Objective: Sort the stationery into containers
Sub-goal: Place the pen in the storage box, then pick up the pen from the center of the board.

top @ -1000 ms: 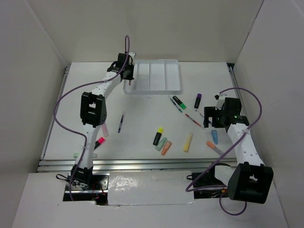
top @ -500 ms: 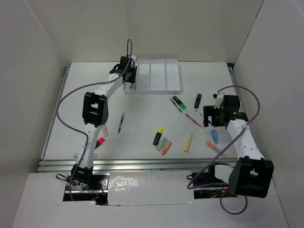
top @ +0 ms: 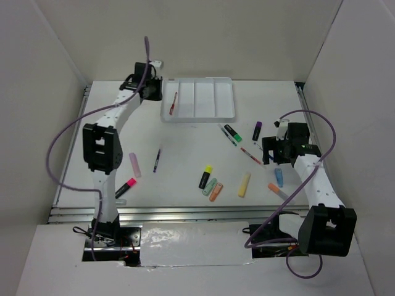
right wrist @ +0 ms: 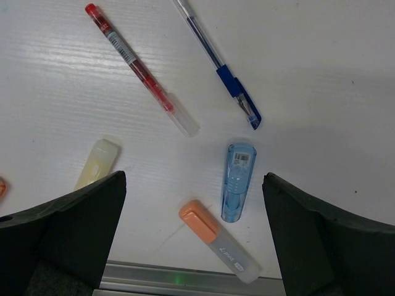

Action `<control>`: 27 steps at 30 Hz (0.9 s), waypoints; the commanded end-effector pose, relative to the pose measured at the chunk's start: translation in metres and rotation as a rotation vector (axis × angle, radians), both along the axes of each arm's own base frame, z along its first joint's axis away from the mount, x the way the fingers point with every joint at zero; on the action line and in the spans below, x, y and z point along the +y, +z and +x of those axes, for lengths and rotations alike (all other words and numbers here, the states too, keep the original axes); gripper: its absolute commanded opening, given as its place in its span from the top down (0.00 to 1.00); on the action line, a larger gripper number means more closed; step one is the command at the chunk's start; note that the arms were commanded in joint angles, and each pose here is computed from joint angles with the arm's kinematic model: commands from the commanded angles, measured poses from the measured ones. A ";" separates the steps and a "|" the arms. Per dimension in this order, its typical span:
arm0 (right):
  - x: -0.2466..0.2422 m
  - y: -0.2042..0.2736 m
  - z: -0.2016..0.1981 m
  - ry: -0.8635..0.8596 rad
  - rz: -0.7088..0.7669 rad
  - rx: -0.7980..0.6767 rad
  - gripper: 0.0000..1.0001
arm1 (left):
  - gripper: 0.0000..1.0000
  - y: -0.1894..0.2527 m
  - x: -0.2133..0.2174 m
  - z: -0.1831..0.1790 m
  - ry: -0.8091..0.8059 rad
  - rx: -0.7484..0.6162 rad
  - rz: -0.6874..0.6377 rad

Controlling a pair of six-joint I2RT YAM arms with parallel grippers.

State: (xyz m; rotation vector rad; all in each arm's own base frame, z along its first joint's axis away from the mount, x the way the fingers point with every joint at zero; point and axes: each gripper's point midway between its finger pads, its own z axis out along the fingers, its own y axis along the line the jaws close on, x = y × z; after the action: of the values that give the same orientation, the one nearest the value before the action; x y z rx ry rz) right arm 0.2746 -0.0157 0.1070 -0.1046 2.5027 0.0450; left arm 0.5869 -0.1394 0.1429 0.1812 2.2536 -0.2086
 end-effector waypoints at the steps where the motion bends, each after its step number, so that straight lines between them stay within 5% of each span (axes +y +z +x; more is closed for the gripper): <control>1: 0.005 0.022 0.007 0.027 -0.007 -0.062 0.03 | 0.73 0.093 0.019 -0.050 -0.161 -0.103 -0.012; 7: 0.015 0.028 0.004 0.076 -0.008 -0.089 0.02 | 0.71 0.036 0.030 -0.153 -0.387 0.134 -0.010; 16: 0.022 0.045 -0.003 0.126 -0.068 -0.154 0.02 | 0.63 -0.057 0.012 -0.259 -0.305 0.466 -0.069; 27: 0.065 0.085 -0.007 0.331 -0.037 -0.249 0.02 | 0.58 -0.083 0.013 -0.262 -0.165 0.460 0.035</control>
State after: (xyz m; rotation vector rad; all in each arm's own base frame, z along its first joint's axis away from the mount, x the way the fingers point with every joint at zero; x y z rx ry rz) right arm 0.2643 0.0401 0.1698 -0.4422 2.2637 0.0980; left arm 0.3027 -0.1303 0.0517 0.4614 2.7565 -0.4050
